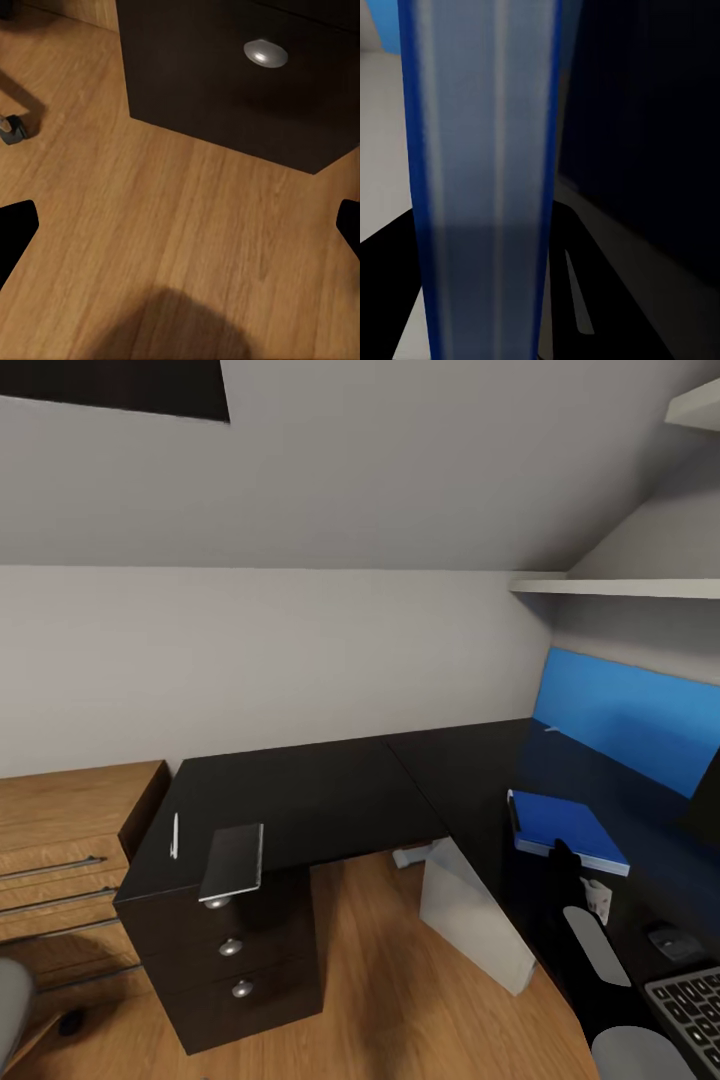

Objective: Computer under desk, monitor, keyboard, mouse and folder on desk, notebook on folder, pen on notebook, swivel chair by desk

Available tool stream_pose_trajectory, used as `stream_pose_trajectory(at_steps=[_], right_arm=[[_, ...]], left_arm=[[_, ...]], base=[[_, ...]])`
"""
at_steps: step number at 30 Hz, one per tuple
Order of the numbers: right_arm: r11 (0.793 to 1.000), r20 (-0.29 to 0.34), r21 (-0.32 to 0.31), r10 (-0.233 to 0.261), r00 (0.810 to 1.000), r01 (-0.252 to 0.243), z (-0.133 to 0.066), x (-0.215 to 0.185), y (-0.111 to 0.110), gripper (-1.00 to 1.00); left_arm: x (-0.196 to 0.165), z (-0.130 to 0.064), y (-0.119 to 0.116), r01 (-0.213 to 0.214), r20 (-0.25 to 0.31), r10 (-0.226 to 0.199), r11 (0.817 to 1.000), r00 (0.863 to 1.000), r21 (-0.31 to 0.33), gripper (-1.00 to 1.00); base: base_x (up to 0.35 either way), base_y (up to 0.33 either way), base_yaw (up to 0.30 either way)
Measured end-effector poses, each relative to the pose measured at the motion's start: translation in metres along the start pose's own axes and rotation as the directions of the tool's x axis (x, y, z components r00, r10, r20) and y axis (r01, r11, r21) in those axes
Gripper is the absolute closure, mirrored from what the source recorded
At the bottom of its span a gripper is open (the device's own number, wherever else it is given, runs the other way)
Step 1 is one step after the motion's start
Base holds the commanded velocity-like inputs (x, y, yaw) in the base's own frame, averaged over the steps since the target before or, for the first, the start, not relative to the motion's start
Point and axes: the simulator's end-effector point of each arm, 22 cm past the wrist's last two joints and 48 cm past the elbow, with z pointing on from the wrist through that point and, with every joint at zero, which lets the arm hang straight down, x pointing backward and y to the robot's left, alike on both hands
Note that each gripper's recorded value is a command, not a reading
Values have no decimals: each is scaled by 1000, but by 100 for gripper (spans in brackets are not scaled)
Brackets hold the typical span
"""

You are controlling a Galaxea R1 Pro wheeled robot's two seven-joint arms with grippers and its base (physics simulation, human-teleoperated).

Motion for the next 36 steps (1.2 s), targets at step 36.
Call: stream_pose_trajectory(at_steps=[36], right_arm=[[1000,0,1,0,1000,0,1,1,-8,100]], left_arm=[[5,5,2,1,0,-1,1000,1000,-1,-100]], base=[[-45,-12,0]])
